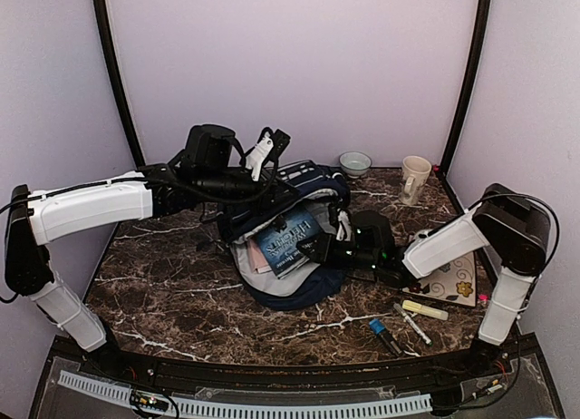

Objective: Pack the student bag
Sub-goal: Place the book in the largest pocket of the bag, then move the student bag to the center of the board.

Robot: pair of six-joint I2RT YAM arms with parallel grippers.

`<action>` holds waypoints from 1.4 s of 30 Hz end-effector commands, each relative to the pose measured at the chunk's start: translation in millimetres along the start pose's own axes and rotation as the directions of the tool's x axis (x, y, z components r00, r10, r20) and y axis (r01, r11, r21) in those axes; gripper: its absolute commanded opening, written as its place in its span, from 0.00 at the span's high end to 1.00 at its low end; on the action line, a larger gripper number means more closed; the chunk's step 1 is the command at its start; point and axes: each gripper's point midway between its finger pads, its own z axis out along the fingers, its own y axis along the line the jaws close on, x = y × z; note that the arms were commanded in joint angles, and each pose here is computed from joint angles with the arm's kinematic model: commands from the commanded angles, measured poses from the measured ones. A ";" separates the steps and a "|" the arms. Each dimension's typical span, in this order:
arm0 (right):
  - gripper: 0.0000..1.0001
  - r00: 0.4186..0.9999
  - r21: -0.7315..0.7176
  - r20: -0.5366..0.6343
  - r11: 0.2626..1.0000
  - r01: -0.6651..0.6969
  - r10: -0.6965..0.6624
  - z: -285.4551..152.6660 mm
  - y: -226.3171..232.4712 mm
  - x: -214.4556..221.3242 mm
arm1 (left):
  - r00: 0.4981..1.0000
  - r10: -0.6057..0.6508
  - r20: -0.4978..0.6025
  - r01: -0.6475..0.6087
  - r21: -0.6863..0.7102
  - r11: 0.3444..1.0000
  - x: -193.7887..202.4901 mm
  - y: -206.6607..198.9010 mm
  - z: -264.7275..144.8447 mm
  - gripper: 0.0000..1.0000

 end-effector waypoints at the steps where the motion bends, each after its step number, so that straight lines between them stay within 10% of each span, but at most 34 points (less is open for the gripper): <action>1: 0.54 0.993 -0.014 -0.036 0.993 0.116 -0.116 -11.4 10.6 1.6 | 0.991 0.043 0.123 -0.045 0.010 0.999 -35.4 -9.7 -12.1 1.00; 11: 0.29 0.972 0.156 0.013 0.961 0.229 -0.234 -62.4 -0.9 -15.7 | 0.995 0.017 0.098 -0.012 -0.052 0.999 -28.2 10.9 -11.7 1.00; 42: 0.09 0.908 0.372 0.142 0.872 0.319 -0.393 -118.6 3.0 -69.3 | 0.994 -0.100 -0.041 0.100 0.019 0.995 74.3 18.9 -11.3 1.00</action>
